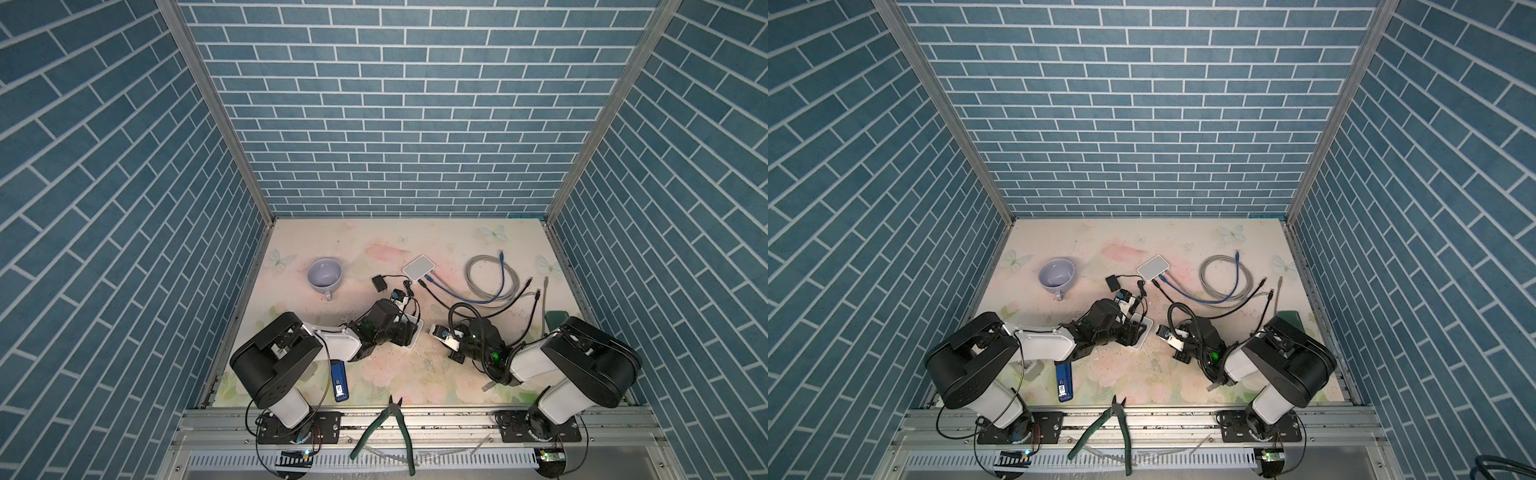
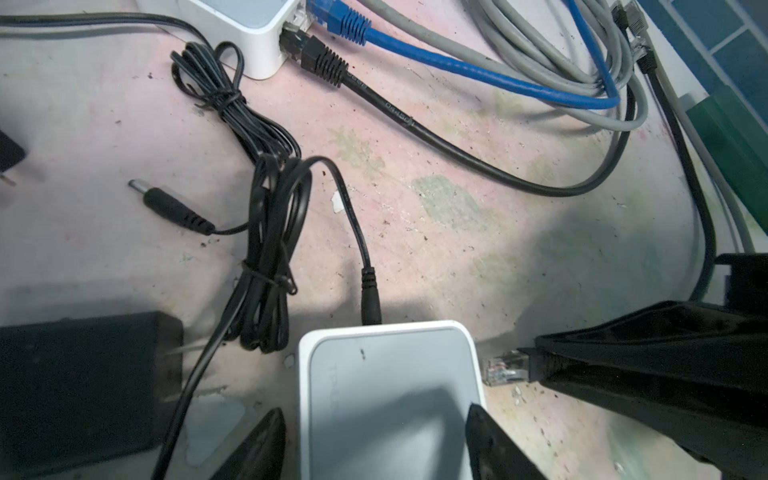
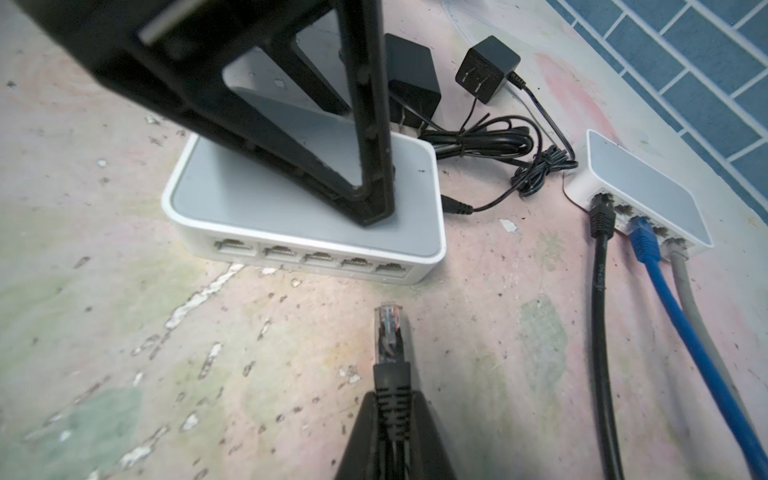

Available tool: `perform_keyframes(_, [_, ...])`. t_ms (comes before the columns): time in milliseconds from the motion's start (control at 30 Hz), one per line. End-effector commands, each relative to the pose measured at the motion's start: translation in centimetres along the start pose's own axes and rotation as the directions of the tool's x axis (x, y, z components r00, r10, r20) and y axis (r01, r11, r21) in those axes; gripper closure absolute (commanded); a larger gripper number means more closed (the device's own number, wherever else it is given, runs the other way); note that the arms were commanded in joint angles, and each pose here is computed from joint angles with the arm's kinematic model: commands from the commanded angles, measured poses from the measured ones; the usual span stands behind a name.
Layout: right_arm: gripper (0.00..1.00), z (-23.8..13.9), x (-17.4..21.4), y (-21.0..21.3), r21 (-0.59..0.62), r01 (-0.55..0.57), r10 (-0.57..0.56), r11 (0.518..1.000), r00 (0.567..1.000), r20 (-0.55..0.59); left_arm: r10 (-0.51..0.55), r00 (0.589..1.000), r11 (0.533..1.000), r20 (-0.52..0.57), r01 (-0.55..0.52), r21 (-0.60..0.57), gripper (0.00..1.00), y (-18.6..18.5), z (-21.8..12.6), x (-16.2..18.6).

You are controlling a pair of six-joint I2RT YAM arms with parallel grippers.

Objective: Insert the plug into the switch port

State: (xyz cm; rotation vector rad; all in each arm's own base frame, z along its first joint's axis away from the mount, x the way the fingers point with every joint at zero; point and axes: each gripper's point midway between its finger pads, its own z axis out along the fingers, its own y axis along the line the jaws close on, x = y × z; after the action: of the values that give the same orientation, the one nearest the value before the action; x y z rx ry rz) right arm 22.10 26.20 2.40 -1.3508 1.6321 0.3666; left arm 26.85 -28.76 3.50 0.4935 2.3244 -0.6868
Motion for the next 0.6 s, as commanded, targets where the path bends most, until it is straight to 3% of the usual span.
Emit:
perform_keyframes(0, [1.0,0.6,-2.0,-1.4,0.056,-0.025,0.02,0.998,0.997,0.076,0.007,1.0,1.0,0.022,-0.007,0.019,0.3,-0.3,0.2,-0.7])
perform_keyframes(567, [1.0,1.5,-2.6,-1.1,0.023,-0.043,0.04,0.999,0.994,0.105,-0.029,1.0,0.999,-0.003,0.029,0.017,0.31,0.0,1.0,0.1])
